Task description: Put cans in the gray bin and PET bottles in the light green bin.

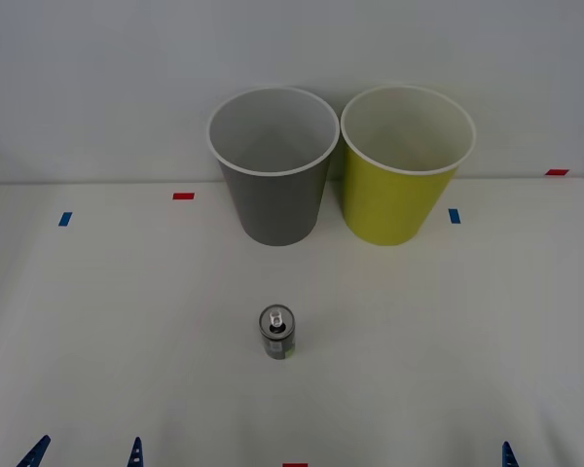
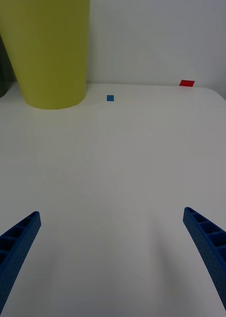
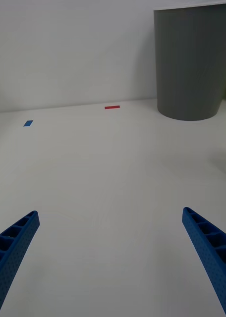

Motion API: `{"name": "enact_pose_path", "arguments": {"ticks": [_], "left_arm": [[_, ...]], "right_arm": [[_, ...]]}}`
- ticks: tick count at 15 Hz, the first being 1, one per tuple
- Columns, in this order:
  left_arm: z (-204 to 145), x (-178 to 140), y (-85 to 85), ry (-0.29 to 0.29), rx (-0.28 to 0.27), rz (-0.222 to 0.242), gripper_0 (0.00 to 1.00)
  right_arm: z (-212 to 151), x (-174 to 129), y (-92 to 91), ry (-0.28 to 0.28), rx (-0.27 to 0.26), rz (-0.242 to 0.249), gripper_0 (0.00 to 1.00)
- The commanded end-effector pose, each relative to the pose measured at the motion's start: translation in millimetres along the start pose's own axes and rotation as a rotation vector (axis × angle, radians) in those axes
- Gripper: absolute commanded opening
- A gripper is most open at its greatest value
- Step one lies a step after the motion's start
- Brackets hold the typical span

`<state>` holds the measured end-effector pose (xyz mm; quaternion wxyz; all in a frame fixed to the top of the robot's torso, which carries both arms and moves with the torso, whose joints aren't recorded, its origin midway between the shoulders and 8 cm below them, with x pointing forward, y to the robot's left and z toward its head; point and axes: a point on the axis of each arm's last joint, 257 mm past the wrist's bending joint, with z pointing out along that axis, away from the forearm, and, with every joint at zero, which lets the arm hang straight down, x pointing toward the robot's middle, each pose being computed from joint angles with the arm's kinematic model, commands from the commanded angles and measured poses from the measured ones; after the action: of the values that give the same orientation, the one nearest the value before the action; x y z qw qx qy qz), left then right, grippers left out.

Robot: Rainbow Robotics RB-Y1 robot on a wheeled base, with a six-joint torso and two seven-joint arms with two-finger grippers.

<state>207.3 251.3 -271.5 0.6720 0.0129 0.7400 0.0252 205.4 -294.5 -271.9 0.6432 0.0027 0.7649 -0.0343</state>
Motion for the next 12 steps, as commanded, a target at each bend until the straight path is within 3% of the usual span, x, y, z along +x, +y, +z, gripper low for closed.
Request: {"name": "enact_pose_path", "arguments": {"ticks": [1, 12], "left_arm": [[0.0, 0.0, 0.0, 0.000, 0.000, 0.000, 1.00], [0.0, 0.0, 0.0, 0.000, 0.000, 0.000, 1.00]], "right_arm": [[0.0, 0.0, 0.0, 0.000, 0.000, 0.000, 1.00], [0.0, 0.0, 0.0, 0.000, 0.000, 0.000, 1.00]]}}
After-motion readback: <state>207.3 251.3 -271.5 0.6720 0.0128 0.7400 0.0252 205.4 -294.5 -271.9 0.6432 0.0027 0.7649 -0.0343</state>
